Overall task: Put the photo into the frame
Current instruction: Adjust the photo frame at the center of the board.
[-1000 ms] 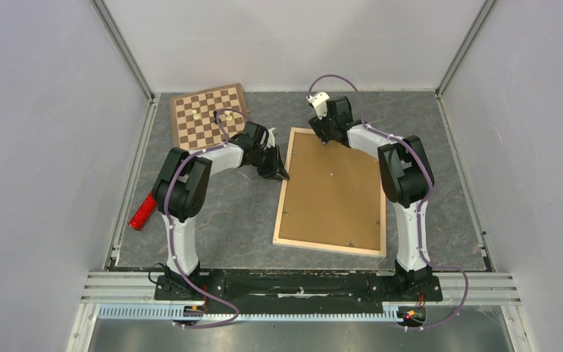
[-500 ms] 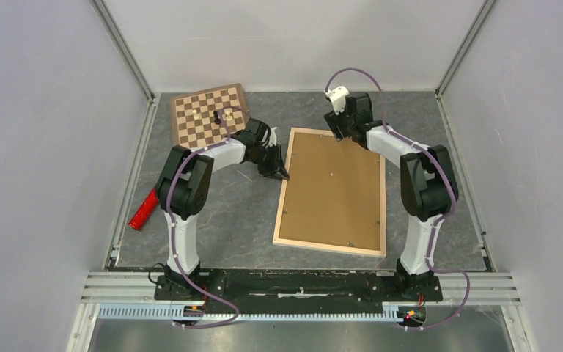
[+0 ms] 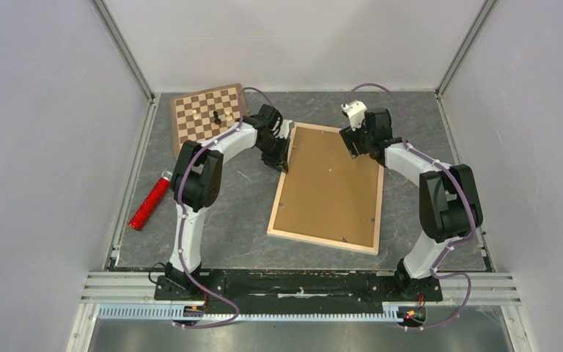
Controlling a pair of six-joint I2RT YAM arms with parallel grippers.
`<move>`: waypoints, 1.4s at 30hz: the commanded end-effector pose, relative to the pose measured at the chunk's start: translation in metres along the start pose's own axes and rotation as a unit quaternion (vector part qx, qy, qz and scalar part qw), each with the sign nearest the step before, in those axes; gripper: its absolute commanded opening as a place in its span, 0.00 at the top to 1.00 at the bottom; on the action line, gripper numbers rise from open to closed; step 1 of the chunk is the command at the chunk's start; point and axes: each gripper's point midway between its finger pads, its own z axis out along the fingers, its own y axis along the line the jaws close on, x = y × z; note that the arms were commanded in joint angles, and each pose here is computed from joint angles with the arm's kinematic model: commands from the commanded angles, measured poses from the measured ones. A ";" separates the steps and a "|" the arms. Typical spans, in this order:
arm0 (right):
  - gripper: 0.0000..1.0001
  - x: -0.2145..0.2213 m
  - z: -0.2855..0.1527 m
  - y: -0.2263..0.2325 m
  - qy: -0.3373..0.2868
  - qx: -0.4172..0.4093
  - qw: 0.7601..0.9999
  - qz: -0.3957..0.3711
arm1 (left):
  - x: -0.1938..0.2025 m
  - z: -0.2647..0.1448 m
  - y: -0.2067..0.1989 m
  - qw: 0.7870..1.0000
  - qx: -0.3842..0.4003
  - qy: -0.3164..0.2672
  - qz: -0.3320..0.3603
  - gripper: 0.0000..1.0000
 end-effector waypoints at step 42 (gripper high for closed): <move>0.31 -0.025 0.090 -0.029 -0.060 -0.130 0.987 -0.069 | -0.025 -0.040 0.013 0.963 -0.146 -0.034 0.222 0.24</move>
